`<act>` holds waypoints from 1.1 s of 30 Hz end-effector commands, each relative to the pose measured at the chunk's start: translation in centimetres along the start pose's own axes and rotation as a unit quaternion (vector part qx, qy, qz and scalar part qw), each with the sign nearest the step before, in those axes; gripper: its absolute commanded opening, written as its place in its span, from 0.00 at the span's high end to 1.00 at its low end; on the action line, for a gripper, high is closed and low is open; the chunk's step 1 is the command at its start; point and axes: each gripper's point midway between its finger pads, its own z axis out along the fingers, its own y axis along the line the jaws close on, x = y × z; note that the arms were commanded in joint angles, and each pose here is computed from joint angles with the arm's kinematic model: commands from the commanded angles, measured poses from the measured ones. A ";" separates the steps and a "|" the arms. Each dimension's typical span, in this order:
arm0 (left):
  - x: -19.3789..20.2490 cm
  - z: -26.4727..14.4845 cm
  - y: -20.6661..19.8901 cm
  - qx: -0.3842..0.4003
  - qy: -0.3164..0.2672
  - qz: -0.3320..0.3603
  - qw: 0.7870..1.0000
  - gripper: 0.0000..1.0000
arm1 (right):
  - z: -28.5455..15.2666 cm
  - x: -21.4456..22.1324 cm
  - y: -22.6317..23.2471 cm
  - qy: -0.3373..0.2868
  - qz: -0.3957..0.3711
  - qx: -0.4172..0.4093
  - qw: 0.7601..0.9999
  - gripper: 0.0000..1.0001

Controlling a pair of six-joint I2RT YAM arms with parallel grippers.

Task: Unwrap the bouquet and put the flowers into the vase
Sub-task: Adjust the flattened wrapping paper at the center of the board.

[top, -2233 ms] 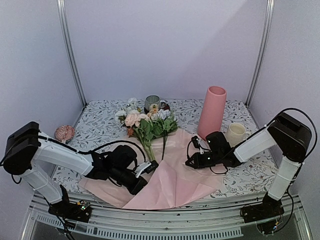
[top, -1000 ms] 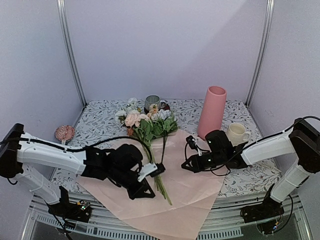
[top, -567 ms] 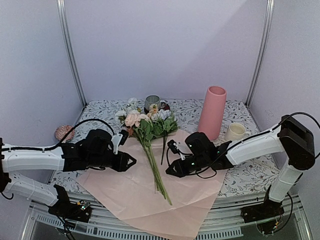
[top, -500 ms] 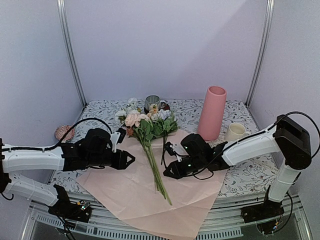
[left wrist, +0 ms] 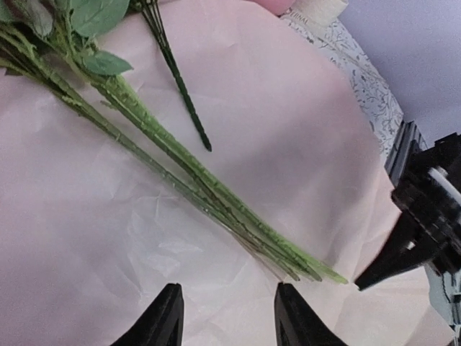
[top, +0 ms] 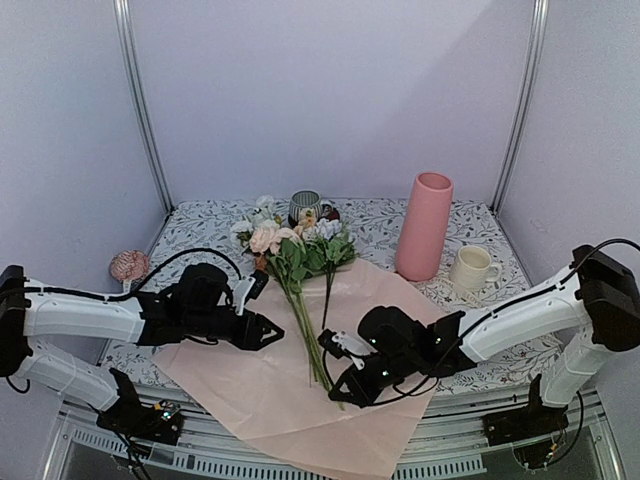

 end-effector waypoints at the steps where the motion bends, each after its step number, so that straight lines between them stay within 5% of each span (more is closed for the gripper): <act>1: 1.4 1.3 1.6 -0.024 0.021 -0.016 0.999 0.55 | -0.7 5.4 3.1 0.053 -0.044 -0.038 0.997 0.97; 8: 2.6 3.3 4.5 -0.067 0.044 -0.058 0.995 0.56 | -0.7 12.1 3.4 0.115 -0.027 -0.041 0.992 0.97; 17: 4.0 4.3 6.0 -0.080 0.070 -0.069 0.992 0.58 | -1.1 15.5 0.1 0.147 0.010 0.013 0.989 0.97; 28: 0.4 1.1 3.9 -0.054 -0.009 -0.036 0.998 0.56 | -3.5 3.5 0.3 -0.030 -0.069 0.143 0.987 0.90; 33: -1.4 -0.8 4.2 -0.076 -0.060 -0.034 0.995 0.45 | -3.1 -1.7 -1.0 -0.076 -0.058 0.184 0.978 0.89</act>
